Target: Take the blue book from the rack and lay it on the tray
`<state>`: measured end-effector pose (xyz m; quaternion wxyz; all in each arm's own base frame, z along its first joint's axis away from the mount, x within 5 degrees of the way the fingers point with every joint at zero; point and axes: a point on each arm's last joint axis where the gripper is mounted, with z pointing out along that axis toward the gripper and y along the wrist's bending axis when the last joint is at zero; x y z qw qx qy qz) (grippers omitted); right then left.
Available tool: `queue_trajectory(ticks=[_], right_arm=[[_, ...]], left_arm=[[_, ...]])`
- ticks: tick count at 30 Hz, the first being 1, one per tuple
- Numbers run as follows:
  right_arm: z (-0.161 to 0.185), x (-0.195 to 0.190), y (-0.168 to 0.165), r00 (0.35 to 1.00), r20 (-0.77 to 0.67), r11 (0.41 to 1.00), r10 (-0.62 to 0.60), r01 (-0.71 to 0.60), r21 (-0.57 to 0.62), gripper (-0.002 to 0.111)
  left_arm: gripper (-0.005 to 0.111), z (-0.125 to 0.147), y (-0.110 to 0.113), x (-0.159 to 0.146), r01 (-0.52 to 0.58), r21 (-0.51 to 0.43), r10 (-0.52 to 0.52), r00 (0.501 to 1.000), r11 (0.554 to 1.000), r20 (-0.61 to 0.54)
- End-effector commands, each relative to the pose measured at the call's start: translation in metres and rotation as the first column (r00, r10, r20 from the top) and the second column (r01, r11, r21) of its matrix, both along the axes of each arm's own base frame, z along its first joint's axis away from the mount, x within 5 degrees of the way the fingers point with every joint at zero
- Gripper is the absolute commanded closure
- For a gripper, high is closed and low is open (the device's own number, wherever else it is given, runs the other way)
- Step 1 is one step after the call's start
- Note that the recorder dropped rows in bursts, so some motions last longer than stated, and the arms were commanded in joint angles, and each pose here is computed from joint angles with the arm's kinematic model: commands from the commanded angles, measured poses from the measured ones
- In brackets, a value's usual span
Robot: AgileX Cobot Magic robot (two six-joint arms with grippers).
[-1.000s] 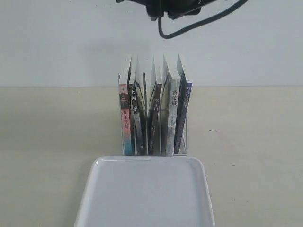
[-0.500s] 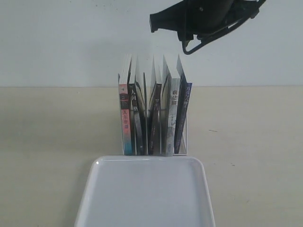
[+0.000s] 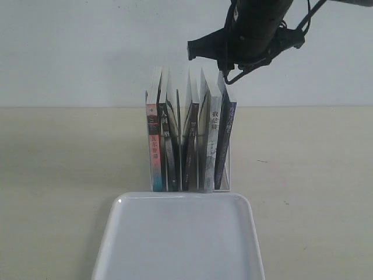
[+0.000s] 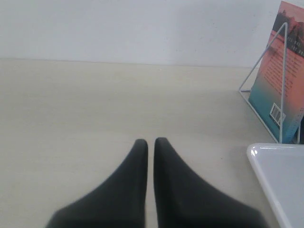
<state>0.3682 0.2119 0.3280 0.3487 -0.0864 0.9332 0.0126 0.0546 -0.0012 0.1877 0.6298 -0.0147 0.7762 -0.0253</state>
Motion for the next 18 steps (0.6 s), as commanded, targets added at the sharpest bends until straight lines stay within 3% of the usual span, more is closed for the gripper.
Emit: queue_trajectory(ticks=[1, 18], right_arm=[[-0.0098, 0.0077, 0.0007, 1.0, -0.021, 1.0, 0.023, -0.023, 0.013, 0.071], [-0.0075, 0.0126, 0.004, 0.998, 0.043, 0.998, 0.047, -0.048, 0.028, 0.071]], left_arm=[[0.103, -0.0013, -0.0003, -0.0001, 0.001, -0.009, -0.001, 1.0, 1.0, -0.003], [0.103, -0.0013, -0.0003, -0.0001, 0.001, -0.009, -0.001, 1.0, 1.0, -0.003]])
